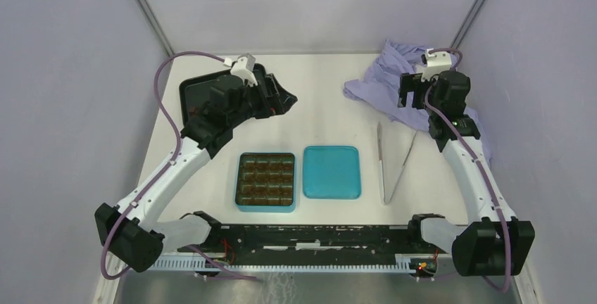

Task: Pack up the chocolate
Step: Pick up the clamp at the center of the board.

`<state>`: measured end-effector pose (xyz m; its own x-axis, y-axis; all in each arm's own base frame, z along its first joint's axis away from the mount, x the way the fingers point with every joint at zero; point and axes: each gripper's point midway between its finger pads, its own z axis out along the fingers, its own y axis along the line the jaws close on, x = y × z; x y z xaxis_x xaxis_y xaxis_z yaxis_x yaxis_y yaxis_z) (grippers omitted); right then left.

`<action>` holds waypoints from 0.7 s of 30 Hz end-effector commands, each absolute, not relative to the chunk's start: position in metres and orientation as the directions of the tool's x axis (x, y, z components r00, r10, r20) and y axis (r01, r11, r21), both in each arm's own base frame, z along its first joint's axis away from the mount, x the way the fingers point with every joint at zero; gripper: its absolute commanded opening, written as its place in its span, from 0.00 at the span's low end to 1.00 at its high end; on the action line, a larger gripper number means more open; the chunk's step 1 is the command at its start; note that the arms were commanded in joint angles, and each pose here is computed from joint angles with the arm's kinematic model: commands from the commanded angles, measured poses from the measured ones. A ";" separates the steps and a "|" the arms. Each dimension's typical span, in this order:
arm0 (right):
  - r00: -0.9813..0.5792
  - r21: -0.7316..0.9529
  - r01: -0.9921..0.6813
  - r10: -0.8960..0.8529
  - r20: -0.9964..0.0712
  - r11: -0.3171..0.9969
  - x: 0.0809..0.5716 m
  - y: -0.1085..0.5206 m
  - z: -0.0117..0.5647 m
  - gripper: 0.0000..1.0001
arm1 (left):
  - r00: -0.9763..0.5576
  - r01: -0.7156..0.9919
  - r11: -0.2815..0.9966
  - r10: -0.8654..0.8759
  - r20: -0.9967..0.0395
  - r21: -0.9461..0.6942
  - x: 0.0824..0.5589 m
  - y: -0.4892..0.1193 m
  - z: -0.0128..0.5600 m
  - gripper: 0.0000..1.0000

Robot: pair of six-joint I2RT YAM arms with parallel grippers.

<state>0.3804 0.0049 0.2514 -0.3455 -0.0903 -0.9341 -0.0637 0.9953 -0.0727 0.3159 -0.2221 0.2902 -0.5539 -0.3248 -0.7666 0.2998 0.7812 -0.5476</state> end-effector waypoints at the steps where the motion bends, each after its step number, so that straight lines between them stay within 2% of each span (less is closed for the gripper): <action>1: -0.301 -0.054 -0.038 -0.064 -0.952 0.998 0.377 0.005 0.271 0.98 | -0.517 0.314 0.719 -0.419 -0.747 -0.620 0.316 -0.230 0.313 1.00; 6: -0.273 -0.099 -0.237 -0.164 -0.948 0.966 0.371 0.032 0.265 0.98 | -0.520 0.324 0.681 -0.453 -0.725 -0.657 0.314 -0.234 0.318 1.00; 8: -0.237 -0.133 -0.413 -0.248 -0.939 0.901 0.363 0.056 0.257 0.98 | -0.527 0.336 0.660 -0.460 -0.715 -0.672 0.313 -0.238 0.319 1.00; 12: -0.163 -0.142 -0.713 -0.359 -0.919 0.686 0.332 0.100 0.233 0.98 | -0.556 0.368 0.607 -0.463 -0.690 -0.704 0.310 -0.251 0.317 1.00; 17: -0.267 -0.017 -0.802 -0.385 -0.883 0.597 0.311 0.112 0.195 0.98 | -0.588 0.359 0.594 -0.454 -0.669 -0.720 0.308 -0.255 0.303 1.00; 21: -0.388 -0.072 -0.664 -0.425 -0.818 0.745 0.322 0.077 0.168 0.96 | -0.587 0.331 0.617 -0.458 -0.668 -0.714 0.306 -0.248 0.288 1.00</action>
<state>0.3264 0.0956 0.1908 -0.3249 -0.3729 -0.8691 -0.7128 0.7006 -0.0342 0.3098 -0.2470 0.2863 -0.5933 -0.4277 -0.6819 0.3250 0.6478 -0.6890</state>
